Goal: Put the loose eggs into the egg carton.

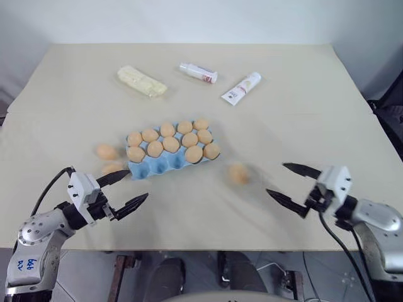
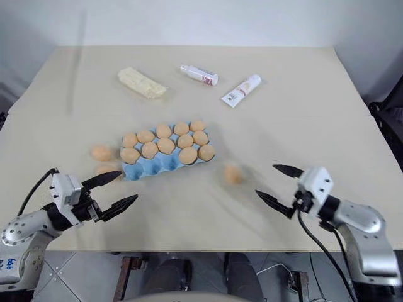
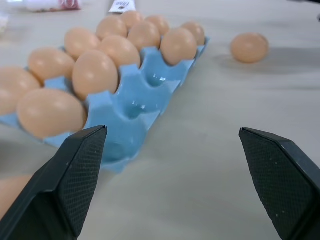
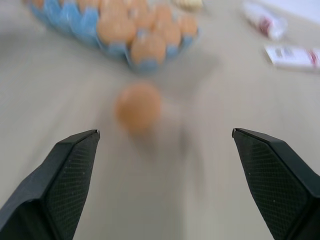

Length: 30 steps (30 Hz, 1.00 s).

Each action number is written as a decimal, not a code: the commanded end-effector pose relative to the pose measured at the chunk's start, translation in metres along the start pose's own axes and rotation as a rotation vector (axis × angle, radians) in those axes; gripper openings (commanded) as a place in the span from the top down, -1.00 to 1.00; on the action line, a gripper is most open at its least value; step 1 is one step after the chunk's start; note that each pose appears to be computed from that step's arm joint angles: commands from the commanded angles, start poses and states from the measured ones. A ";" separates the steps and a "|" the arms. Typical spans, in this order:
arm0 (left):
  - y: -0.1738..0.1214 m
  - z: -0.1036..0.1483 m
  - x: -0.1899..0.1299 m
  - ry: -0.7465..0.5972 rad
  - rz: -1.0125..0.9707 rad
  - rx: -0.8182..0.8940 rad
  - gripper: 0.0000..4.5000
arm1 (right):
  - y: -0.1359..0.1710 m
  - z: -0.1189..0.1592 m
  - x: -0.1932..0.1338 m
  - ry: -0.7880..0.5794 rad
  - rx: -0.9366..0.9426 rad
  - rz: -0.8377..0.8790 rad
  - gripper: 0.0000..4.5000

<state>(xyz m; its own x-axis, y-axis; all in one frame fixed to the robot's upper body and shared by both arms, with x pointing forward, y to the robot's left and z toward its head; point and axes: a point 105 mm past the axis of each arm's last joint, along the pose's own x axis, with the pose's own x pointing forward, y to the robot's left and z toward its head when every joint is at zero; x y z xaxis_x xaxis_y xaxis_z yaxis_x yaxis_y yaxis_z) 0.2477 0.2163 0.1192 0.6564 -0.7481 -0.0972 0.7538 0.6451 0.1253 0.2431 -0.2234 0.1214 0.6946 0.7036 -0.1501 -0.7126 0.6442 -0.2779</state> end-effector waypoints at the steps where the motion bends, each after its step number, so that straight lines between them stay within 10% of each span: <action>1: 0.003 0.007 0.001 -0.009 -0.041 0.019 -1.00 | -0.009 0.004 -0.015 -0.018 -0.036 -0.050 -0.98; 23: -0.002 0.018 -0.002 -0.033 0.014 0.054 -1.00 | 0.021 0.013 0.124 0.002 0.111 0.215 -0.98; 30: -0.002 0.018 -0.009 -0.026 0.059 0.053 -1.00 | 0.023 0.021 0.131 -0.051 0.092 0.219 -0.14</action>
<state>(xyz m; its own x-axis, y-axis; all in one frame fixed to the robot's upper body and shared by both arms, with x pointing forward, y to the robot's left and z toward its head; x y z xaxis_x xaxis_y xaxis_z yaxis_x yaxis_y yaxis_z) 0.2416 0.2189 0.1259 0.6908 -0.7160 -0.1012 0.7219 0.6748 0.1533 0.3161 -0.1136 0.0996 0.5263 0.8246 -0.2076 -0.8503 0.5115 -0.1241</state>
